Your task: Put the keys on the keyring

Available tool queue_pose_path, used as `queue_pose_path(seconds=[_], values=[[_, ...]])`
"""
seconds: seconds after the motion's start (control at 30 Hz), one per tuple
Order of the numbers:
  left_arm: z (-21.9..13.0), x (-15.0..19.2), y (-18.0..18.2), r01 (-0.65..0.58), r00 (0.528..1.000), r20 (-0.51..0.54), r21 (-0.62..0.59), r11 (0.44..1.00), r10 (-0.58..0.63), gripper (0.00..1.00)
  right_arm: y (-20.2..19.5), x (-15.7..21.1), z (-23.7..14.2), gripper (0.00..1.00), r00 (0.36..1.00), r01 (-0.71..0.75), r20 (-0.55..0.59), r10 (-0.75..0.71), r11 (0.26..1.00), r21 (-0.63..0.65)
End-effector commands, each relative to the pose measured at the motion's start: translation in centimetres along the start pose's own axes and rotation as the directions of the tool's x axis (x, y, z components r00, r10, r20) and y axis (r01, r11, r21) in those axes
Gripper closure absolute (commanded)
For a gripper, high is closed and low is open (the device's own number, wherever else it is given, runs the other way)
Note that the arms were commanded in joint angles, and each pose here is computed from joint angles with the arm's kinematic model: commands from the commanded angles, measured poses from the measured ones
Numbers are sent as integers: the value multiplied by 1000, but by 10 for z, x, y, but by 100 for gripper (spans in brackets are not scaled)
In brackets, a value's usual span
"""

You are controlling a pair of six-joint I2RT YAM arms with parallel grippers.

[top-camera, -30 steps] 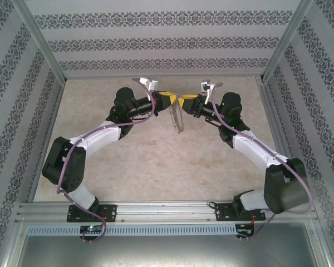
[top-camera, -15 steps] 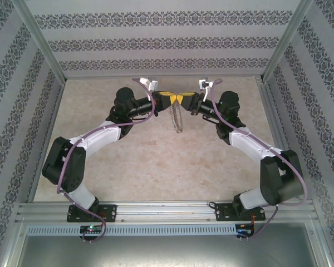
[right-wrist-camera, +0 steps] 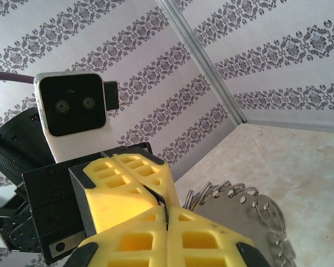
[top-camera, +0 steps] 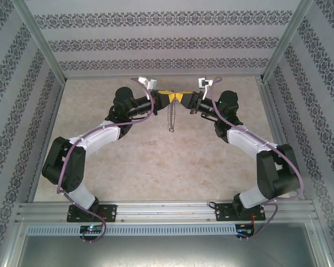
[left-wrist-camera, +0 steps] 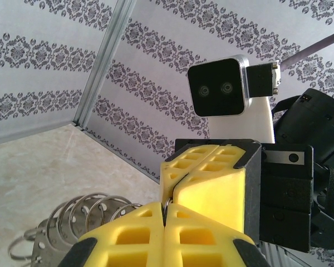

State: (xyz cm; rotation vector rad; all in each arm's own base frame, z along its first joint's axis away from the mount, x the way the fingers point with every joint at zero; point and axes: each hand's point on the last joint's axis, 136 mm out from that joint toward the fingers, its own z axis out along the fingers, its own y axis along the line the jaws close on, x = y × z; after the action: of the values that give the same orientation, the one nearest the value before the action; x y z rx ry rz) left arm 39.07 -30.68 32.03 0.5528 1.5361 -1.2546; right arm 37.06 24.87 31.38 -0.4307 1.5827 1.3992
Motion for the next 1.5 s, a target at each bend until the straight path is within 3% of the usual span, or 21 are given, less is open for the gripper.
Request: queue_pose_path(seconds=[0.0,0.07,0.13,0.17,0.27,0.33,0.57,0.73,0.87,0.97,1.07,1.2,1.33,1.47], values=[[1,-20,-24,-55,998,45,66,996,52,100,10,-9,2,100,999,43,18,-43,998,-36],[0,-19,-22,-60,998,39,50,997,58,100,4,-9,0,100,999,41,25,-41,999,-14],[-1,-20,-20,-69,997,33,32,997,68,77,-2,-9,-3,100,999,38,28,-38,999,3],[-3,-21,-18,-72,997,32,16,997,72,59,-5,-10,-5,100,999,35,30,-35,999,10],[-7,-26,-14,-90,996,27,-26,996,90,28,-13,-12,-9,100,999,27,32,-28,999,34],[-12,-30,-11,-101,995,19,-55,993,103,2,-18,-14,-12,100,999,16,33,-18,999,45],[-31,-50,-1,-135,990,10,-180,974,140,0,-24,-20,-14,100,1000,-6,30,4,999,43],[-37,-69,18,-67,996,40,-332,941,85,0,-25,-25,-12,100,1000,-12,20,11,1000,21],[-30,-79,0,-101,990,75,-197,975,117,0,-25,-28,-10,100,1000,-3,-9,3,1000,-27],[-18,-80,-2,-111,994,5,-124,986,112,0,-29,-34,-11,100,1000,11,-14,-11,999,-45],[-7,-85,-2,-149,989,2,-77,986,149,0,-30,-39,-9,100,1000,20,-19,-21,996,-86],[-3,-100,19,-161,982,72,-150,976,173,0,-28,-47,-3,100,999,48,-9,-50,987,-153],[-6,-111,40,-77,993,79,-159,984,91,0,-29,-55,2,100,998,67,8,-67,977,-202],[-9,-114,40,-50,996,74,-93,994,57,0,-35,-65,7,100,998,57,28,-52,975,-217]])
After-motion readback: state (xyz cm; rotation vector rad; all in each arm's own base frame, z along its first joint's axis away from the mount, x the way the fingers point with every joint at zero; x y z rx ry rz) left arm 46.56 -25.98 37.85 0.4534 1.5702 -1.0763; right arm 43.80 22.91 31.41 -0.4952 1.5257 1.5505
